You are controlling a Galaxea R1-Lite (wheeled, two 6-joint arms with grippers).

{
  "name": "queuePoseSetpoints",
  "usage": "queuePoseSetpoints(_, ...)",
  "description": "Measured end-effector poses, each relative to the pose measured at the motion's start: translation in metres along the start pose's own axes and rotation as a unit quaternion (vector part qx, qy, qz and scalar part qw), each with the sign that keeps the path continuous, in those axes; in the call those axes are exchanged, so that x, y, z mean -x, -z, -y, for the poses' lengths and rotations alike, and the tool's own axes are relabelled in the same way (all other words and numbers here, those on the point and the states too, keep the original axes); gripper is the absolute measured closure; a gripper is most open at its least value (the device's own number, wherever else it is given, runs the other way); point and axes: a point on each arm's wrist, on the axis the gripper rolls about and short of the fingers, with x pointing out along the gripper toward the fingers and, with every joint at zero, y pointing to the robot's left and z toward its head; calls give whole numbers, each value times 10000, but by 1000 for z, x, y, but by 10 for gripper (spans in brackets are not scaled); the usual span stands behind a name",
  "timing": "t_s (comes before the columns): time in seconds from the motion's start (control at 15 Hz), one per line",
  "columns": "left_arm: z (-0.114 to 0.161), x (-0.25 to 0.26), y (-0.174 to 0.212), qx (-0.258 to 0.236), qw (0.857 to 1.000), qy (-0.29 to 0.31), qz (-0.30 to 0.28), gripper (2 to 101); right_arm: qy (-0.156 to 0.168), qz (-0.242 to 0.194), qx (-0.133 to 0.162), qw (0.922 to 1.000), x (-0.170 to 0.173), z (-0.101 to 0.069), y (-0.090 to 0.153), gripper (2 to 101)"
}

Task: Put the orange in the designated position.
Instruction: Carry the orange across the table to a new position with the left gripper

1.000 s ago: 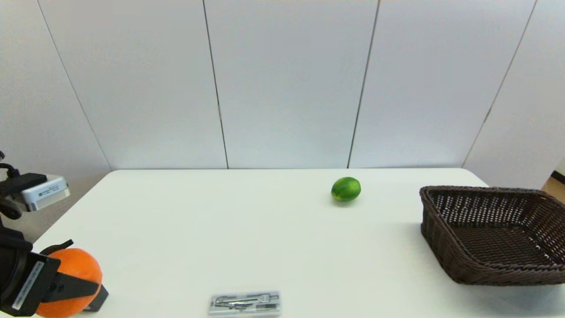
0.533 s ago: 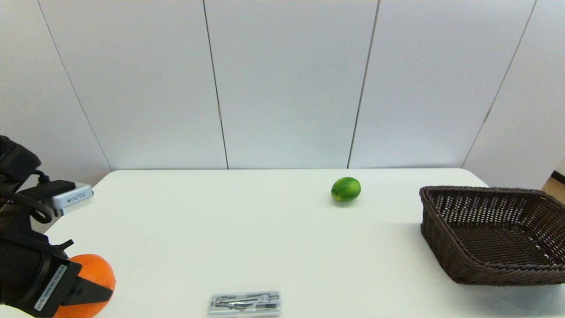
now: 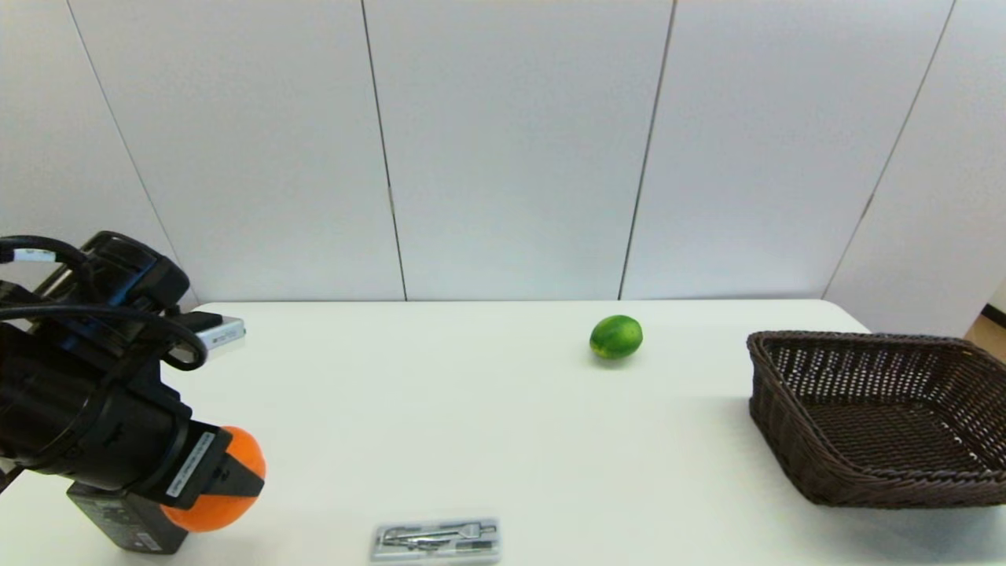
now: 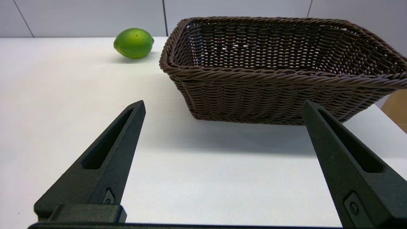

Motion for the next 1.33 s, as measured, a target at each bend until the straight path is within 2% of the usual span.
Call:
queuePoseSetpoints(0.53,1,-36,-23,-47,9998,35,-194,350,-2,0,-2,10000,0,0,0,50)
queuePoseSetpoints(1.33,3,-62,-17,-52,9965,63,-829,350,0,-2,0,10000,0,0,0,50)
